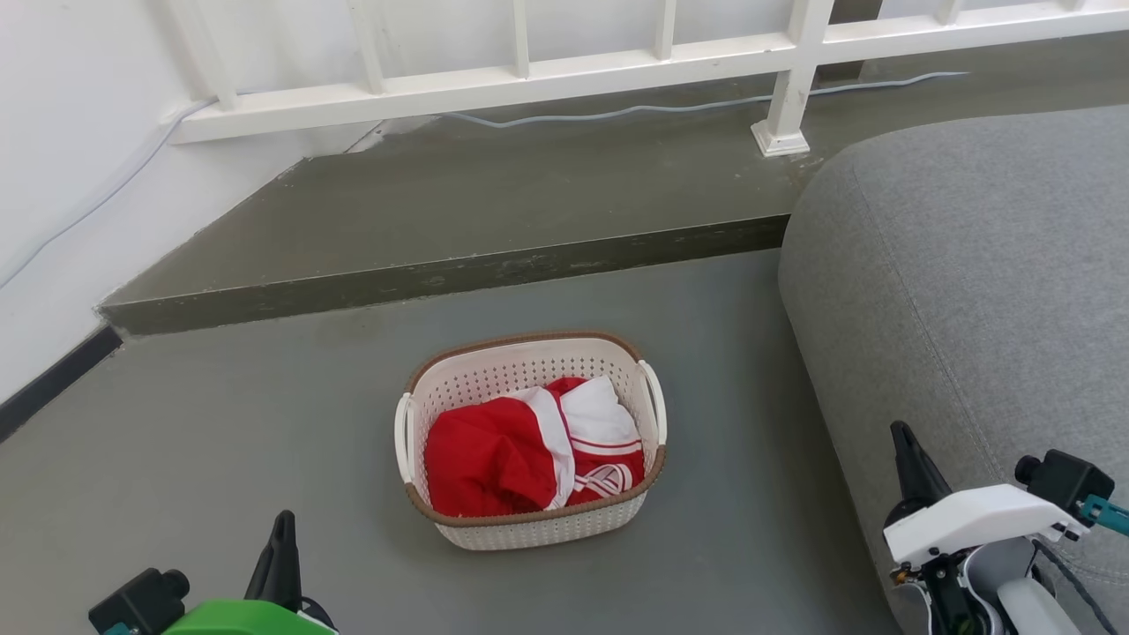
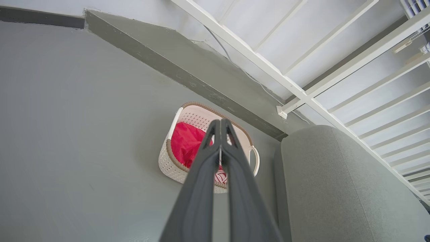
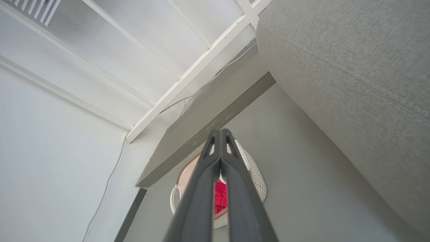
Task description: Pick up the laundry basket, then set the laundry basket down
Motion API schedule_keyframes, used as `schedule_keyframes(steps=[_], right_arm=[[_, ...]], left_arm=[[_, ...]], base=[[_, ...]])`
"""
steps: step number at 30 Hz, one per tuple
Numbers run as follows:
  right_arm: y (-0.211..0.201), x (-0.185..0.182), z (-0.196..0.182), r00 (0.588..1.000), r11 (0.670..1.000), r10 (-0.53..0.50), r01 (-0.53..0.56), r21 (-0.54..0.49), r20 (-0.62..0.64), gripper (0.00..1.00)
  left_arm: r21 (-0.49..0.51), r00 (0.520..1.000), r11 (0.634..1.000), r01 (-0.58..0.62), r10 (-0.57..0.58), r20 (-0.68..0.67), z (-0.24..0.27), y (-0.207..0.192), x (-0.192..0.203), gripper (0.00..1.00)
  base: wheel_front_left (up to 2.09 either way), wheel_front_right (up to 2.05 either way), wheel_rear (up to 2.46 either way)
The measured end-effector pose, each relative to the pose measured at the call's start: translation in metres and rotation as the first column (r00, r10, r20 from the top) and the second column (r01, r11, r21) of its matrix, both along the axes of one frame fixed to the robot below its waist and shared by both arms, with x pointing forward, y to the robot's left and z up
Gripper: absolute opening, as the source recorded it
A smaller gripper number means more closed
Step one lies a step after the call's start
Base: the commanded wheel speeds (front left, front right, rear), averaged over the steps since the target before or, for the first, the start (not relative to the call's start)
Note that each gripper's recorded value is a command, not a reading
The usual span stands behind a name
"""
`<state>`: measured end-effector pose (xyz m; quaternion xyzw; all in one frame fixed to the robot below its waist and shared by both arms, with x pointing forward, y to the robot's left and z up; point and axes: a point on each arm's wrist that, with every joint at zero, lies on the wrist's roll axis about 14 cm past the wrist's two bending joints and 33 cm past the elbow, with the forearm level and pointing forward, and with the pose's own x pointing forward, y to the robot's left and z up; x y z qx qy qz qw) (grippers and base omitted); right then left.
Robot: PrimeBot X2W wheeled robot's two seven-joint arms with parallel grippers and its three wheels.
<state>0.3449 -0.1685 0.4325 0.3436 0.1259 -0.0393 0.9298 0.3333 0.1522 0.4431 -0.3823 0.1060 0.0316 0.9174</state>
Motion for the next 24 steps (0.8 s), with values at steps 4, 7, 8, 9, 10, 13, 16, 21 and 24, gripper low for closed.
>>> schedule_keyframes(steps=[4, 7, 8, 9, 10, 13, 16, 21, 24], right_arm=[[-0.002, 0.003, 0.003, 1.0, 0.999, -0.012, 0.012, 0.051, 0.003, 0.0], [-0.004, 0.004, 0.003, 1.0, 0.996, -0.028, 0.028, 0.086, 0.0, 0.0], [-0.004, 0.004, 0.003, 1.0, 0.995, -0.028, 0.028, 0.101, -0.002, 0.0], [-0.005, 0.004, 0.003, 0.999, 0.993, -0.034, 0.034, 0.114, -0.003, 0.0], [-0.005, 0.004, 0.003, 0.999, 0.991, -0.04, 0.04, 0.126, -0.003, 0.0], [-0.006, 0.005, 0.004, 0.999, 0.985, -0.047, 0.047, 0.164, -0.005, 0.0], [-0.008, 0.007, 0.005, 0.998, 0.977, -0.06, 0.06, 0.203, -0.004, 0.0], [-0.011, 0.009, 0.008, 0.997, 0.961, -0.078, 0.076, 0.264, -0.003, 0.0], [-0.012, 0.012, 0.01, 0.996, 0.95, -0.088, 0.083, 0.3, 0.002, 0.0]], left_arm=[[-0.05, 1.0, 0.999, -0.01, 0.01, 0.0, 0.001, 0.002, 0.003, 0.0], [-0.077, 1.0, 0.997, -0.017, 0.017, -0.003, 0.002, 0.003, 0.005, 0.0], [-0.092, 1.0, 0.996, -0.018, 0.018, -0.001, 0.002, 0.003, 0.005, 0.0], [-0.106, 1.0, 0.994, -0.021, 0.021, -0.006, 0.001, 0.004, 0.005, 0.0], [-0.115, 1.0, 0.993, -0.024, 0.023, -0.012, 0.0, 0.004, 0.005, 0.0], [-0.147, 1.0, 0.989, -0.03, 0.029, -0.011, 0.001, 0.006, 0.006, 0.0], [-0.182, 0.999, 0.983, -0.037, 0.036, -0.011, 0.003, 0.007, 0.01, 0.0], [-0.239, 0.999, 0.97, -0.046, 0.044, -0.015, 0.004, 0.009, 0.011, 0.0], [-0.273, 0.999, 0.961, -0.052, 0.05, -0.015, 0.005, 0.01, 0.013, 0.0]], base=[[0.0, 0.0, 0.0], [0.0, 0.0, 0.0], [0.0, 0.0, 0.0], [0.0, 0.0, 0.0], [0.0, 0.0, 0.0], [0.0, 0.0, 0.0], [0.0, 0.0, 0.0], [0.0, 0.0, 0.0], [0.0, 0.0, 0.0]])
